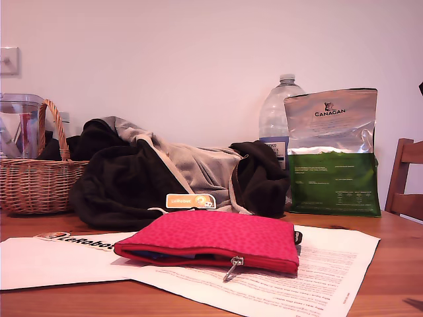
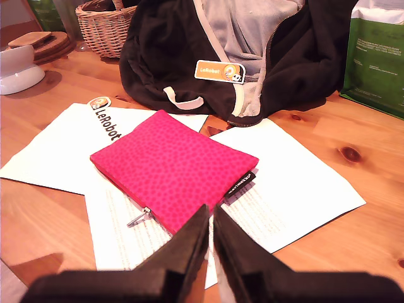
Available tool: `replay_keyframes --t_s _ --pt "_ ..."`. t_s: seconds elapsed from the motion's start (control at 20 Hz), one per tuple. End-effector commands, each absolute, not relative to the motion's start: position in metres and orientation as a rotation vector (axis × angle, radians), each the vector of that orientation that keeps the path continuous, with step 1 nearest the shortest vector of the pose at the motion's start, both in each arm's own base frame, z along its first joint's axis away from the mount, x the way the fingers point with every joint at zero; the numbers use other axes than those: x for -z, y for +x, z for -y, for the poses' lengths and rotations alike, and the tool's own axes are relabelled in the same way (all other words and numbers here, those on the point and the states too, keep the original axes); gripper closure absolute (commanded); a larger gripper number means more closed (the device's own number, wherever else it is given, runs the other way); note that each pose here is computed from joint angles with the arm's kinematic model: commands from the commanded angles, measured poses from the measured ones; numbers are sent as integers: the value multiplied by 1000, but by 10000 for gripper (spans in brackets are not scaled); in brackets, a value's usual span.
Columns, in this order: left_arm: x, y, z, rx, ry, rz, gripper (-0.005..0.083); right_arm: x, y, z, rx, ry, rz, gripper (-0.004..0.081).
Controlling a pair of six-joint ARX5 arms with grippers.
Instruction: Close the zipper in the zip bag in front of you
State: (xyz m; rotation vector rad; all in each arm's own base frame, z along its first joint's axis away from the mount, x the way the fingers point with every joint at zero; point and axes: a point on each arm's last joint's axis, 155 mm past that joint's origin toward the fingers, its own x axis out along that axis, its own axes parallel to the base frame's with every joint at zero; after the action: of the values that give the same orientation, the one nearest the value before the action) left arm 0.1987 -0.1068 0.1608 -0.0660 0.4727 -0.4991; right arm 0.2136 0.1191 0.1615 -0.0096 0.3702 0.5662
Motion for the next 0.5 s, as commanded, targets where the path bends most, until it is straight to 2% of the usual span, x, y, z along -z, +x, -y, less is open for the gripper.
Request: replay_keyframes --t_s 0.0,0.3,0.45 --pt "-200 205 124 587 -122 -312 797 -178 224 -118 -535 36 -298 783" --pt "-202 206 124 589 -122 -301 797 -178 224 -118 -537 28 -293 783" --pt "-209 207 127 613 -46 -250 797 -192 229 -116 -525 -23 -220 783"
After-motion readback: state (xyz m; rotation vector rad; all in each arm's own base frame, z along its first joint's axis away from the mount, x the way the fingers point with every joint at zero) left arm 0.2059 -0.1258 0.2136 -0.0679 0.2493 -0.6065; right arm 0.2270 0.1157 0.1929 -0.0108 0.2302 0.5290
